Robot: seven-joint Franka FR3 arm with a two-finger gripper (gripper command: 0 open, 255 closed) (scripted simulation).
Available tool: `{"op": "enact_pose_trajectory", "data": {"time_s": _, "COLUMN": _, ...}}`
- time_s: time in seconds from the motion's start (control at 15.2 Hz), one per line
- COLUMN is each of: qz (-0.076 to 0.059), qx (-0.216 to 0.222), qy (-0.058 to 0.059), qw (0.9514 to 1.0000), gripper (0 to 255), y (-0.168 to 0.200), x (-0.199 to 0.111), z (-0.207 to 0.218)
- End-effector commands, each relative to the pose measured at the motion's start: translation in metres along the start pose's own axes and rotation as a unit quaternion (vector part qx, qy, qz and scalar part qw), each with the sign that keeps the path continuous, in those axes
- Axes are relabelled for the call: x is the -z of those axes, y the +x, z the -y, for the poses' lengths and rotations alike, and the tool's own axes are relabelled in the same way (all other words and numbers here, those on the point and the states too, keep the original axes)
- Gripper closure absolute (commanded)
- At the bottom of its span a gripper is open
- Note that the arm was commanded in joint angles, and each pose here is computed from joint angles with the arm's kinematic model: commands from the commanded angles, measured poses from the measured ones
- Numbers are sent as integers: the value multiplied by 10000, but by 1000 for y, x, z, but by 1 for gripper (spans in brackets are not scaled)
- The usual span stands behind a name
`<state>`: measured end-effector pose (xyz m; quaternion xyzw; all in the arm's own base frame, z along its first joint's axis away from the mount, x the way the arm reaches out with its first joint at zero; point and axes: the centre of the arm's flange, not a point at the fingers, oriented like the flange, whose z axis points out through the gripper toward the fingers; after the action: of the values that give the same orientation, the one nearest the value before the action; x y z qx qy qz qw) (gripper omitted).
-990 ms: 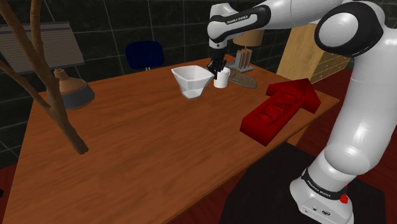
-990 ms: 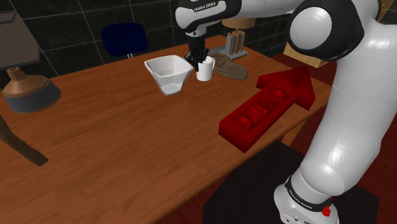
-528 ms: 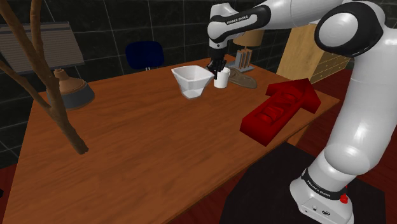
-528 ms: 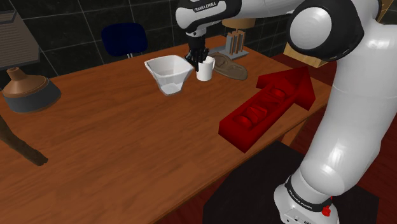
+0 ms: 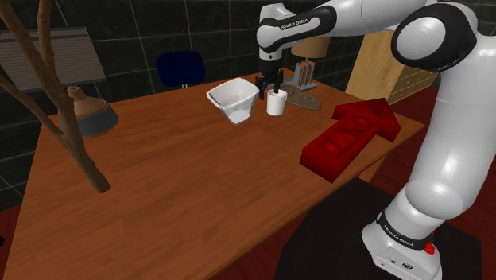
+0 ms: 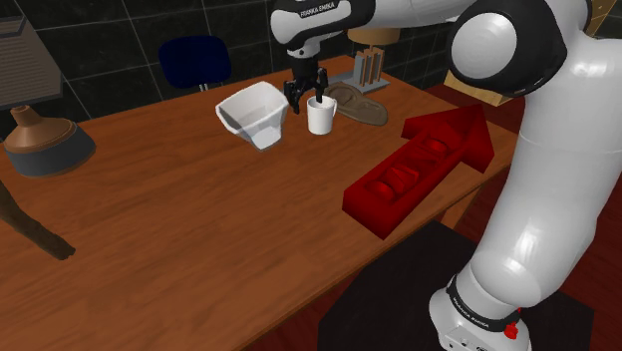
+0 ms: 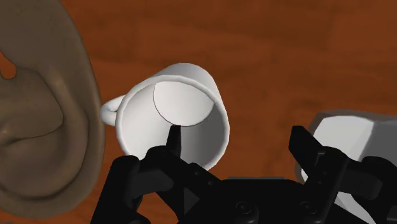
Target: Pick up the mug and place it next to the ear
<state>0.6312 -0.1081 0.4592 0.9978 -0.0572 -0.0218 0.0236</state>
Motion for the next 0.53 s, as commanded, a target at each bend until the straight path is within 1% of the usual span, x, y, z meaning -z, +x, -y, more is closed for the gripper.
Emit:
{"op": "enact_pose_trajectory", "data": {"time_s": 0.0, "qz": 10, "qx": 5, "qy": 7, "qw": 10000, "gripper": 0, "y": 1, "x": 22, "z": -1}}
{"op": "enact_pose_trajectory", "data": {"time_s": 0.07, "qz": 10, "qx": 5, "qy": 7, "qw": 10000, "gripper": 0, "y": 1, "x": 33, "z": -1}}
{"op": "enact_pose_trajectory", "data": {"time_s": 0.46, "qz": 10, "qx": 5, "qy": 7, "qw": 10000, "gripper": 0, "y": 1, "x": 33, "z": -1}}
